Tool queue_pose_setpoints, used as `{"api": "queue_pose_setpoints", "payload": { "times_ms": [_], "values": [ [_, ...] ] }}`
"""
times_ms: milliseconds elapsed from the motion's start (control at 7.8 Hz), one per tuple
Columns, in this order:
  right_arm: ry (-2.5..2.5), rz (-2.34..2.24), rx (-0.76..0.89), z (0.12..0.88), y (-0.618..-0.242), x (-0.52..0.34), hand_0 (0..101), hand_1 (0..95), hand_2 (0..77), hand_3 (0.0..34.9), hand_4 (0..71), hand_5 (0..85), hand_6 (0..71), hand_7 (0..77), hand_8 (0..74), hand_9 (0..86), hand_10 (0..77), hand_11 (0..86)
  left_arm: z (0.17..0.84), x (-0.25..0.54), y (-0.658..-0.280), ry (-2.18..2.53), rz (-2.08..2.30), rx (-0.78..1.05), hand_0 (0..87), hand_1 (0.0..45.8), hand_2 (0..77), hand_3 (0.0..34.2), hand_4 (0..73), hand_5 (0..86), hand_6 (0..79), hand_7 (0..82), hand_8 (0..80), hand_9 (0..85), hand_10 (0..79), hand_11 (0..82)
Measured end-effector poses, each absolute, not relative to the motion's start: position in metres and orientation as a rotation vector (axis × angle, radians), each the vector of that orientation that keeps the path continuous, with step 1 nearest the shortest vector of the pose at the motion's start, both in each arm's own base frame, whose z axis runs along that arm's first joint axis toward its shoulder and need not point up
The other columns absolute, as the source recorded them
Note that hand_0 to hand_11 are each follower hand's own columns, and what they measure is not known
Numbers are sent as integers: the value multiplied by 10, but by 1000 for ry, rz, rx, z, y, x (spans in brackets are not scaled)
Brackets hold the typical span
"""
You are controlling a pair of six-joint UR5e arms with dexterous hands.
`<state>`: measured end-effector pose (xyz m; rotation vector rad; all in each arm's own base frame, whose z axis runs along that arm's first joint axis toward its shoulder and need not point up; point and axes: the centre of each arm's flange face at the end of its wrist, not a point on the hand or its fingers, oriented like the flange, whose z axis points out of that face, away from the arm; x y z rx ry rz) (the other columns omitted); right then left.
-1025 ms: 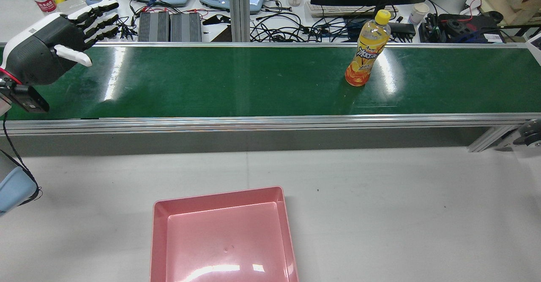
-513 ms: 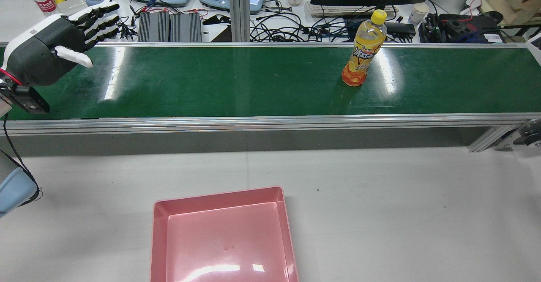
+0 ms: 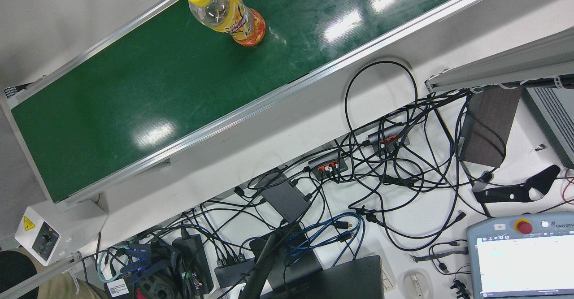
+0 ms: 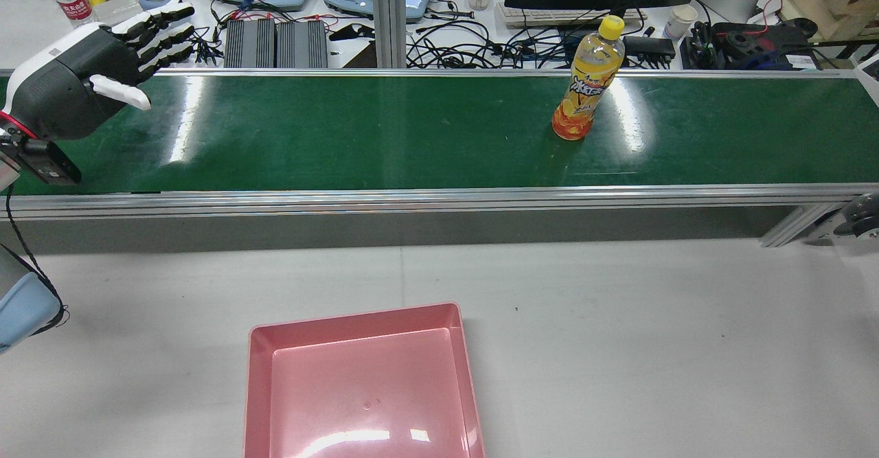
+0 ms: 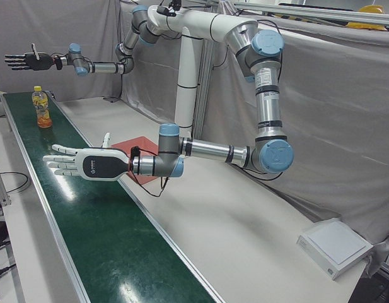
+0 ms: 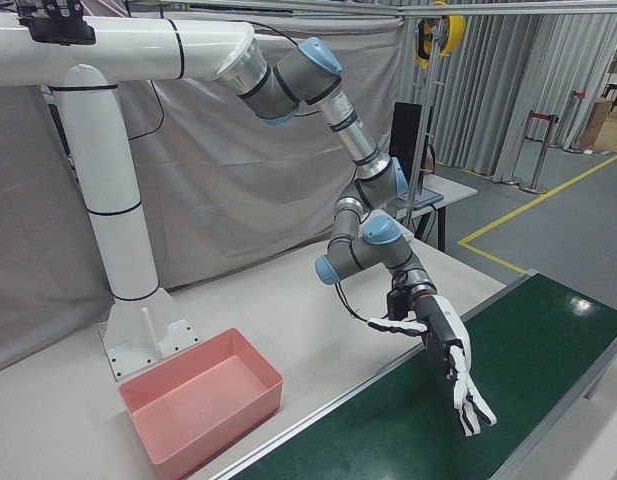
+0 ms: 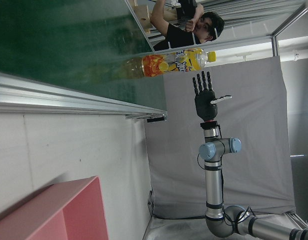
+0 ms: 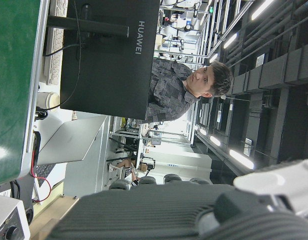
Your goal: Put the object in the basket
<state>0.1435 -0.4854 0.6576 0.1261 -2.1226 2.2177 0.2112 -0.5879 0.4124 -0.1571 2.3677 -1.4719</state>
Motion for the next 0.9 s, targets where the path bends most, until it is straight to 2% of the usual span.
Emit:
{"api": "queue_pose_setpoints", "payload": {
  "times_ms": [256, 384, 897],
  "values": [
    [-2122, 2219, 126, 658, -485, 144, 3, 0, 5, 0, 0, 0, 0, 5, 0, 0, 0, 0, 414, 212, -588, 2363, -1471, -149, 520, 71, 0, 39, 131, 142, 5, 5, 65, 60, 54, 93],
    [-2121, 2220, 126, 659, -485, 144, 3, 0, 5, 0, 0, 0, 0, 5, 0, 0, 0, 0, 415, 213, -588, 2357, -1469, -136, 515, 49, 0, 40, 131, 142, 5, 5, 65, 60, 54, 93],
    [-2120, 2220, 126, 659, -485, 144, 2, 0, 5, 0, 0, 0, 0, 5, 0, 0, 0, 0, 415, 213, -589, 2355, -1463, -122, 506, 60, 0, 40, 125, 131, 5, 5, 65, 60, 54, 93]
  ]
}}
